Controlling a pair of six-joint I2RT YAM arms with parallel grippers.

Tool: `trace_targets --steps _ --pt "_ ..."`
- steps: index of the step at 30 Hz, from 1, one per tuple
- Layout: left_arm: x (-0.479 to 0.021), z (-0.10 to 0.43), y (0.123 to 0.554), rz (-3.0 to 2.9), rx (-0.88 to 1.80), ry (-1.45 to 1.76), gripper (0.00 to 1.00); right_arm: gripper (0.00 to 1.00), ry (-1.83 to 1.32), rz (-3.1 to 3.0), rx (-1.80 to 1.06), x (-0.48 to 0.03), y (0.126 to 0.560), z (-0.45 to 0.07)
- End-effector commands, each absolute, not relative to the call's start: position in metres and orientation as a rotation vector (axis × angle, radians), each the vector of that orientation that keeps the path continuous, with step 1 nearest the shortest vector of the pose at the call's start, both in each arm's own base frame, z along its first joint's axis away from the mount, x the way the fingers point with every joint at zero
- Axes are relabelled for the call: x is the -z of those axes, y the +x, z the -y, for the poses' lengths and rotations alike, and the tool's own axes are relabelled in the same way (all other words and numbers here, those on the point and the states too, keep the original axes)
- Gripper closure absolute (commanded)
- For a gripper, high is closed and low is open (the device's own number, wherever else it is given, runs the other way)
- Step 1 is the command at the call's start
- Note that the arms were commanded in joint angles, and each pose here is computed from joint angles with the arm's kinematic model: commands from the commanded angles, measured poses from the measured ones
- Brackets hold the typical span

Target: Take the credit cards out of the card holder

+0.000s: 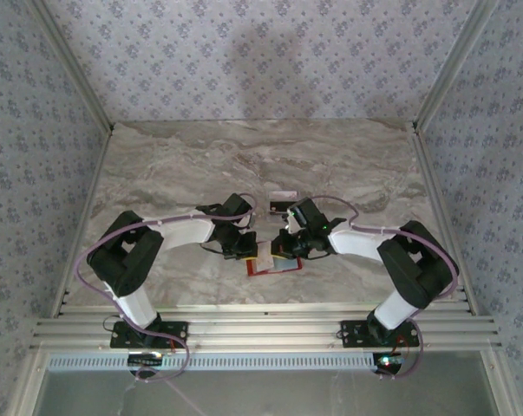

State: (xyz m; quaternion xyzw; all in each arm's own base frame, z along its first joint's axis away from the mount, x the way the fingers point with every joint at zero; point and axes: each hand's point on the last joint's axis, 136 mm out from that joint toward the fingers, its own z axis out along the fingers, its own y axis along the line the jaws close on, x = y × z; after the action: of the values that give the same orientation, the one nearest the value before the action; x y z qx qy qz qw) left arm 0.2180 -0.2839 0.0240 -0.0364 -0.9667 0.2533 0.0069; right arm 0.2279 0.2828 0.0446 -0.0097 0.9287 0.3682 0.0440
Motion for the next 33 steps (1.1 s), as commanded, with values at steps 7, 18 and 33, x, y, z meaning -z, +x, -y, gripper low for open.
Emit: trace_targets --steps 7,18,33 --pt "-0.012 0.264 0.209 3.033 -0.621 -0.117 0.91 0.96 -0.015 -2.858 -1.003 -0.046 0.226 -0.257" --pt "-0.021 0.260 0.215 3.053 -0.604 -0.132 0.91 0.96 -0.020 -2.811 -0.922 -0.067 0.233 -0.231" --pt "-0.055 0.260 0.230 3.111 -0.676 -0.153 0.82 1.00 -0.378 -2.700 -0.636 -0.105 0.251 -0.201"
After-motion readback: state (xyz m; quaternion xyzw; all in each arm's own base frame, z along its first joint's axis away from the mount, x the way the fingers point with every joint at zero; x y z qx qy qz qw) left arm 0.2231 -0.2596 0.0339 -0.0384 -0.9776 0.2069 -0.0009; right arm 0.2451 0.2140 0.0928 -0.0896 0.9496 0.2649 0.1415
